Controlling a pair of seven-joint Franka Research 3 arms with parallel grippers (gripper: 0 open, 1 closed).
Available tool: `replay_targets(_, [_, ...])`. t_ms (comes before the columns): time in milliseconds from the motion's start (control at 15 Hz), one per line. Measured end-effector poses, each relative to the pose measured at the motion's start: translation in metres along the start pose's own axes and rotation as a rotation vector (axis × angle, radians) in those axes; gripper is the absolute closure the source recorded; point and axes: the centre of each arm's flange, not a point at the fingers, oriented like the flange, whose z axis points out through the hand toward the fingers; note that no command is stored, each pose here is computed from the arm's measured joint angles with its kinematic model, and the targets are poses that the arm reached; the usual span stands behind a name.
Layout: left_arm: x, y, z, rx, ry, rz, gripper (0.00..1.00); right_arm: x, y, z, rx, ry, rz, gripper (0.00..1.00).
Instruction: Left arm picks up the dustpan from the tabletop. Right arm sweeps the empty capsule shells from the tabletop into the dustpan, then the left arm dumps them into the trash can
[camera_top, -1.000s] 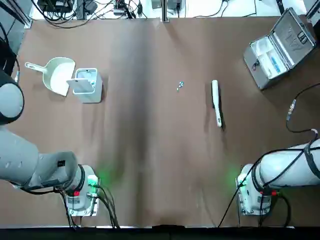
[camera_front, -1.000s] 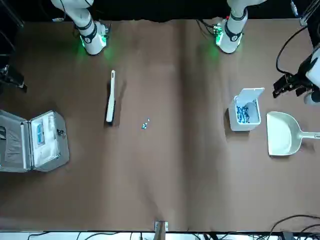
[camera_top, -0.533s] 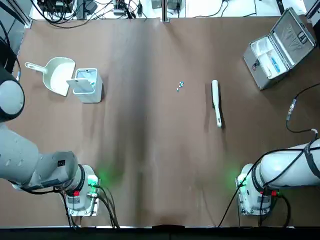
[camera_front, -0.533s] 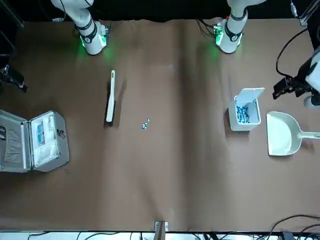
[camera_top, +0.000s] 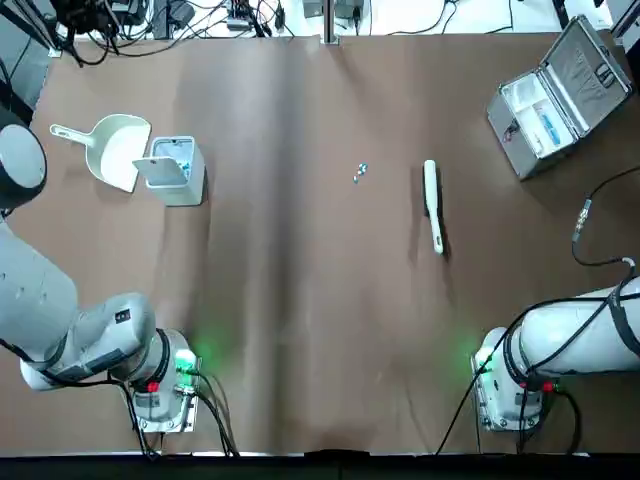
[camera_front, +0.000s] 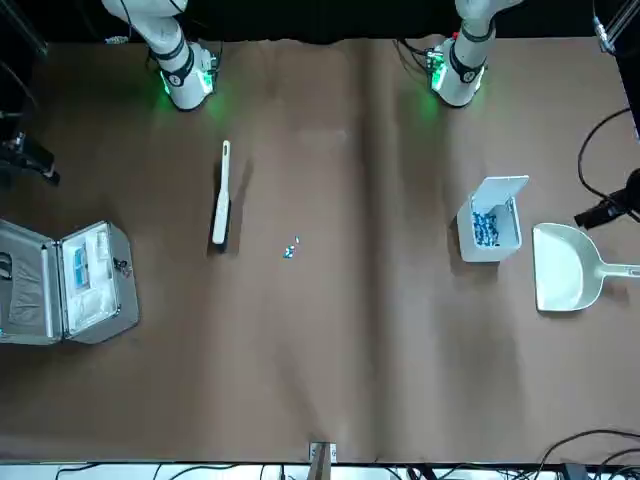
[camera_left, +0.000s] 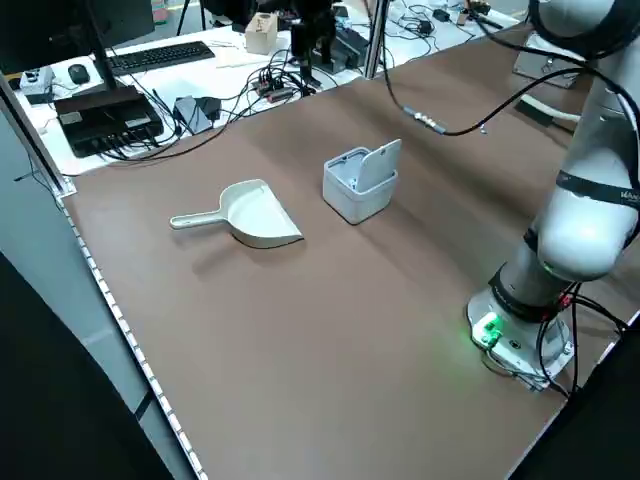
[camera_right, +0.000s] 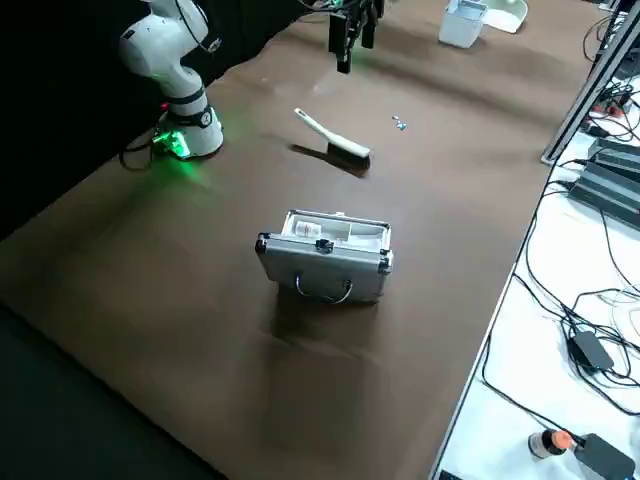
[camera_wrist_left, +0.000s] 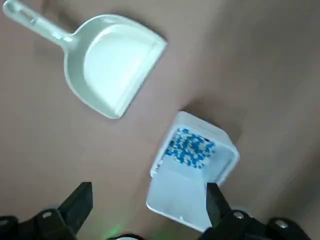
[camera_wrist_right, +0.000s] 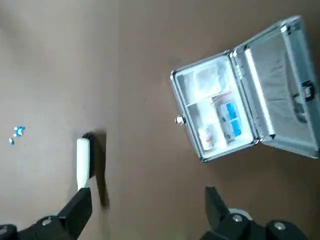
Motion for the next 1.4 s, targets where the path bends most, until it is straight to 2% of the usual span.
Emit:
replay_targets(267, [0.040, -0.046, 0.025, -0.028, 0.035, -0.249, 0.00, 0.004, -0.025, 0.046, 0.009, -0.064, -0.043, 0.00])
replay_targets(667, [0.097, -0.144, 0.079, -0.097, 0.073, -0.593, 0.00, 0.002, -0.059, 0.136, 0.054, -0.112, -0.086, 0.00])
replay_targets(800, [0.117, -0.159, 0.108, -0.111, 0.099, -0.703, 0.00, -0.005, -0.075, 0.166, 0.058, -0.138, -0.108, 0.01])
replay_targets(933, [0.134, -0.158, 0.138, -0.094, 0.126, -0.804, 0.00, -0.013, -0.089, 0.192, 0.081, -0.165, -0.110, 0.02])
replay_targets(1133, [0.148, -0.152, 0.165, -0.100, 0.149, -0.869, 0.00, -0.027, -0.109, 0.223, 0.090, -0.207, -0.087, 0.04])
replay_targets(1400, [0.158, -0.167, 0.184, -0.061, 0.199, -0.866, 0.00, -0.049, -0.153, 0.257, 0.068, -0.198, -0.060, 0.03])
